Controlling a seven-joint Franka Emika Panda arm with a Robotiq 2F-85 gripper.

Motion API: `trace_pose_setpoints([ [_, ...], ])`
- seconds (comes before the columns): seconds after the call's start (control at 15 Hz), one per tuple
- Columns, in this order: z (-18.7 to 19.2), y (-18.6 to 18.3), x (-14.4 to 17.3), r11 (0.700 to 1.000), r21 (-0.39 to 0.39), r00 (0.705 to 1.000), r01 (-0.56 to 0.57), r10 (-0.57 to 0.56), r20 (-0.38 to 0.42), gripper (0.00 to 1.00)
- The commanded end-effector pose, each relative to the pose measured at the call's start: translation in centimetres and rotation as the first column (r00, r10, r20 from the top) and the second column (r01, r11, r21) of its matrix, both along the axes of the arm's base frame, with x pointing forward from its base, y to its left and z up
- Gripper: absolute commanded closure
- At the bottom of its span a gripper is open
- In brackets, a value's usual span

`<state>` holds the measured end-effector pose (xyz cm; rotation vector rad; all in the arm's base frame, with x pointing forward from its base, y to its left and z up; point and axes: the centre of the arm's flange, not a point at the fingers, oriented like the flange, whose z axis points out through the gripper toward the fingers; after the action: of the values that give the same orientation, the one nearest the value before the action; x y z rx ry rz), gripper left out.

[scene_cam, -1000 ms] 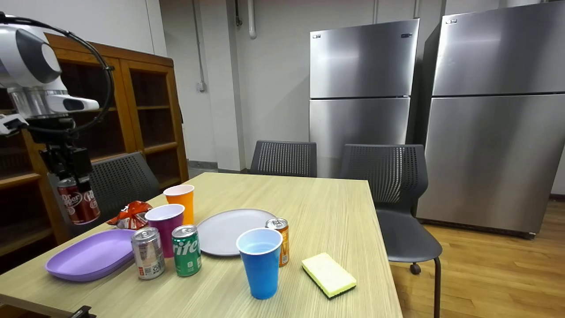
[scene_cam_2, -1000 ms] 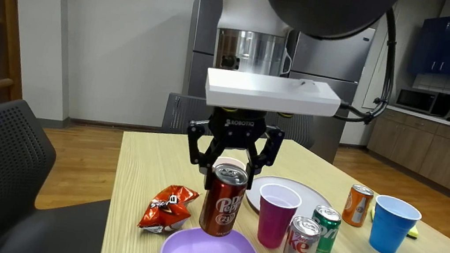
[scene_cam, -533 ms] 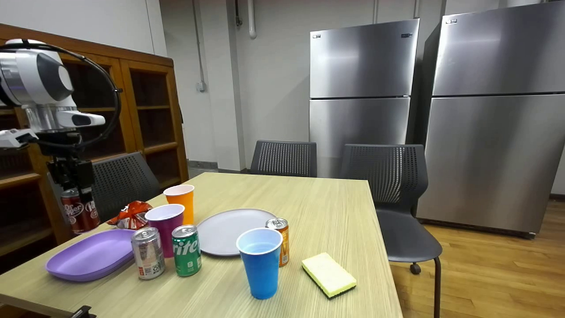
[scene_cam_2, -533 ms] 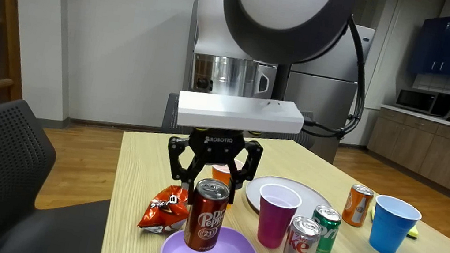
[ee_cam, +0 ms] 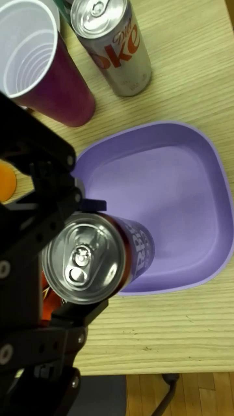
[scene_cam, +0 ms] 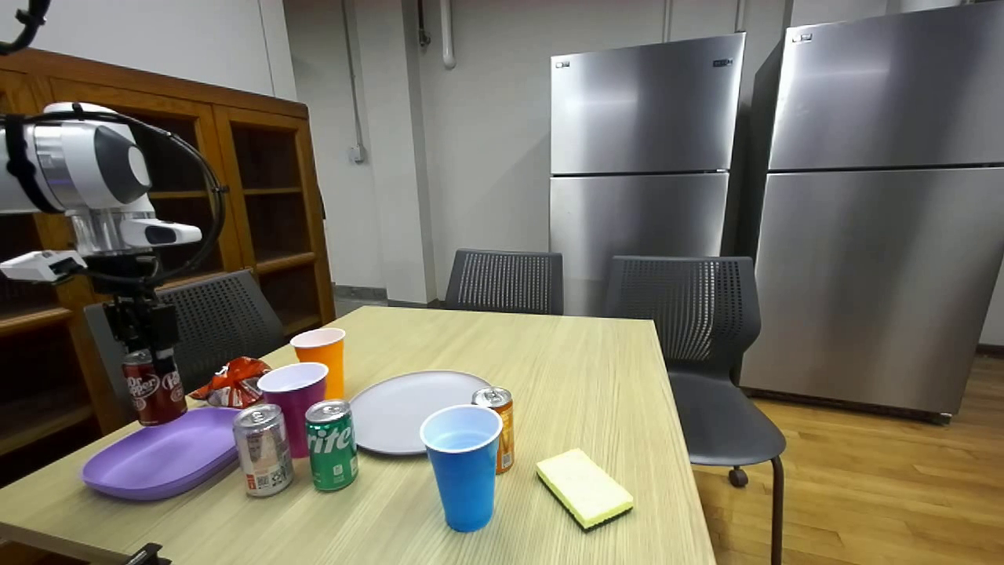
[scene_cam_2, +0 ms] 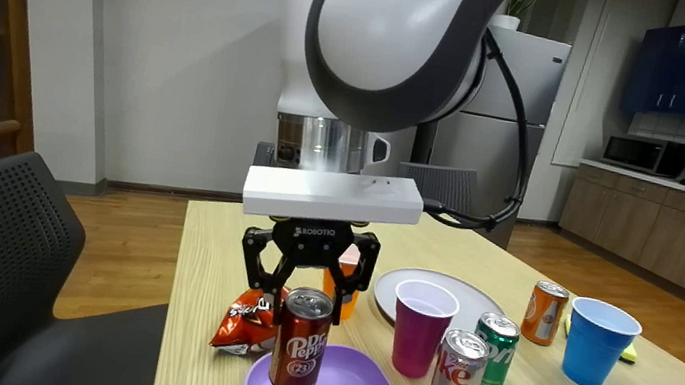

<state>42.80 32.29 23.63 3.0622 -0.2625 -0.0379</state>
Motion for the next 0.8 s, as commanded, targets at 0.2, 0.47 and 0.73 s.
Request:
trace_pose_setpoints([
  [0.2, -1.3, 1.4, 2.1, 0.997, -0.019, 0.997, 0.075, -0.076, -0.012, 0.6],
  [0.47, -2.2, 1.4, 2.9, 0.994, -0.023, 0.994, 0.107, -0.107, -0.019, 0.6],
  [0.73, -2.9, 1.3, 3.3, 0.991, -0.03, 0.991, 0.128, -0.129, -0.022, 0.6],
])
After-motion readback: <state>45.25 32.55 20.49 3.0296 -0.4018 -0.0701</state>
